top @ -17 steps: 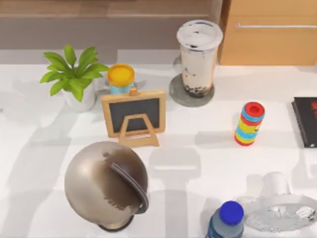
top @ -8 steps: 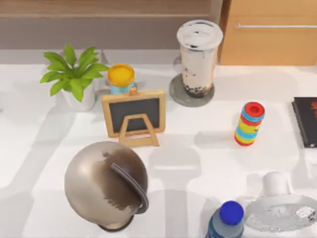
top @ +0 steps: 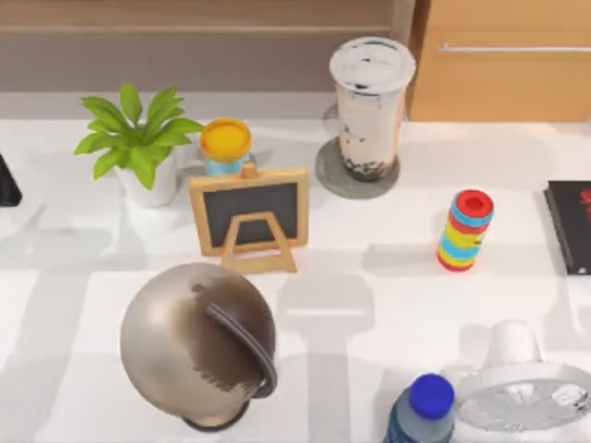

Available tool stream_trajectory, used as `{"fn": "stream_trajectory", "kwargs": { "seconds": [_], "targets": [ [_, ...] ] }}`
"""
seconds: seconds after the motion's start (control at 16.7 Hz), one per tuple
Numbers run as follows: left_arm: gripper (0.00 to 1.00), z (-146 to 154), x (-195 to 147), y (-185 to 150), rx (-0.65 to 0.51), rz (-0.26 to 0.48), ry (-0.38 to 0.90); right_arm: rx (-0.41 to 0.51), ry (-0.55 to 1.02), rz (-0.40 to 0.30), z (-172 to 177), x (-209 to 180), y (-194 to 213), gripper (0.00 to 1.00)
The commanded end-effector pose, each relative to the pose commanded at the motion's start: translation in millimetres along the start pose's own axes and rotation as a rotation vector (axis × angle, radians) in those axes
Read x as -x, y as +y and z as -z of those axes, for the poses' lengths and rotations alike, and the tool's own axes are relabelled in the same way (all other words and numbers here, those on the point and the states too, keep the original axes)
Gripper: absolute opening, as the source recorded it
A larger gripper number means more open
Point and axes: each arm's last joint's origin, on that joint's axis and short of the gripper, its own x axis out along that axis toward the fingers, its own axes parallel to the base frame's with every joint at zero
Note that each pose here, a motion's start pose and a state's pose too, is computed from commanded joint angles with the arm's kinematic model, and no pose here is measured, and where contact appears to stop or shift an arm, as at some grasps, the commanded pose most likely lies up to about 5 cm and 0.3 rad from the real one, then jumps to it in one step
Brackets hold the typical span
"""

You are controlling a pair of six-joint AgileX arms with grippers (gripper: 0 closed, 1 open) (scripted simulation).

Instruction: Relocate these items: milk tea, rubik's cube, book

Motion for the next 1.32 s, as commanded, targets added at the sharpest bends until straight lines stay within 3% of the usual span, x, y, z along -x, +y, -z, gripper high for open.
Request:
{"fn": "stream_trajectory", "kwargs": {
  "seconds": [0.24,0.48,1.02,1.32],
  "targets": [
    [1.00,71.2,28.8,10.9,-0.008,-0.033,-0.025,0.000,0.000,0.000,0.0,0.0,0.0,1.00],
    [1.00,113.3,33.5,15.2,-0.023,-0.043,-0.040,0.000,0.000,0.000,0.0,0.0,0.0,1.00],
    [1.00,120.2,33.4,15.8,-0.027,-0.043,-0.043,0.000,-0.003,0.000,-2.7,-0.1,-0.2,1.00],
    [1.00,120.2,33.4,15.8,-0.027,-0.043,-0.043,0.008,-0.042,0.003,-52.4,-8.2,-4.5,1.00]
  ]
}}
